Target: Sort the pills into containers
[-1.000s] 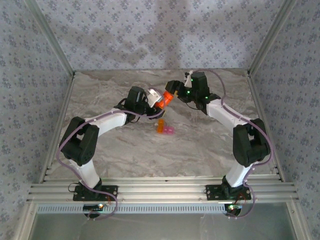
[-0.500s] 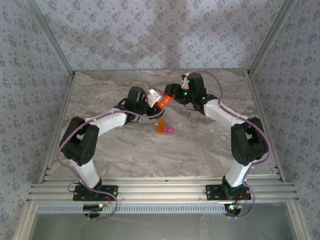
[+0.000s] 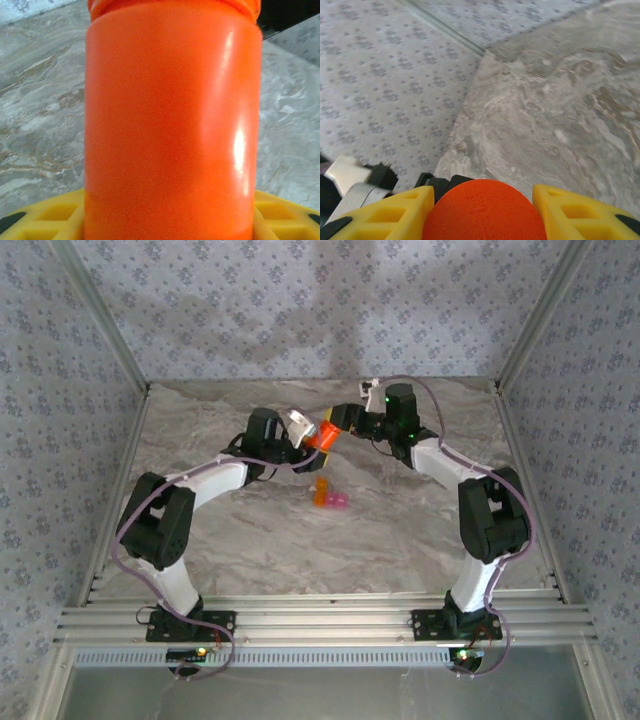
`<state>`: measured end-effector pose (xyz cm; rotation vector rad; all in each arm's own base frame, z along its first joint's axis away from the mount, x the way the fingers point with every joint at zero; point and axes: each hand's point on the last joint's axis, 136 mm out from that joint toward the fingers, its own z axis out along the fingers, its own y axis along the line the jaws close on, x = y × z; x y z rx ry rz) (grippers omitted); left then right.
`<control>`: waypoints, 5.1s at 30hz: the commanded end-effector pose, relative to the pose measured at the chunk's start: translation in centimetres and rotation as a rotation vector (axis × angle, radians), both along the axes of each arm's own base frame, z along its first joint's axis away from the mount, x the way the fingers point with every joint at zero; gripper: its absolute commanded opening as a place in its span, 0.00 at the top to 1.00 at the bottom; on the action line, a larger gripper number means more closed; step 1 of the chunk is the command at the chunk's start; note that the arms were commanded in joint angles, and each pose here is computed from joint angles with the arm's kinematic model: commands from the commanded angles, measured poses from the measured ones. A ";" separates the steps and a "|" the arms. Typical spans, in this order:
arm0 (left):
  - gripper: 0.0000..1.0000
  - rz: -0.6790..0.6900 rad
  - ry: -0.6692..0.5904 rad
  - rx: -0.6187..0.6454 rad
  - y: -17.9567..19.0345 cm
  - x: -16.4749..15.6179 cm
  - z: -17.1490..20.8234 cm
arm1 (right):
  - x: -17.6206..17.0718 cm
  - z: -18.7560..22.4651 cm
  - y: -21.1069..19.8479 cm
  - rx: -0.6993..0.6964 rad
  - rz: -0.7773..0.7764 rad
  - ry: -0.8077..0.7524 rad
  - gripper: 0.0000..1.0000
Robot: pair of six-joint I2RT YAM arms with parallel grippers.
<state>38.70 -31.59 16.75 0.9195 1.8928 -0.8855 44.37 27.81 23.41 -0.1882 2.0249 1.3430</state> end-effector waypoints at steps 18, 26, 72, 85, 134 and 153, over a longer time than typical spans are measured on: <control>1.00 -0.088 -0.023 -0.085 -1.2 -1.1 2.9 | -0.7 2.6 -0.4 -0.136 0.072 -0.204 0.37; 1.00 -0.022 -0.072 0.010 -0.9 -0.3 1.7 | 0.8 3.9 -3.1 -0.054 -0.114 -0.082 0.23; 1.00 0.042 -0.164 0.133 -1.0 0.1 0.7 | -0.4 -2.0 -0.6 -0.077 -0.210 0.241 0.68; 1.00 -0.138 -0.031 -0.088 -1.6 -2.4 3.6 | 0.6 3.2 -4.2 -0.057 0.014 -0.265 0.68; 1.00 0.096 -0.196 0.192 -0.2 0.8 0.1 | 0.5 -2.4 -1.6 -0.050 -0.276 0.264 0.21; 1.00 0.067 -0.181 0.163 -0.7 0.3 0.4 | 0.3 -1.8 -0.4 -0.034 -0.202 0.187 0.62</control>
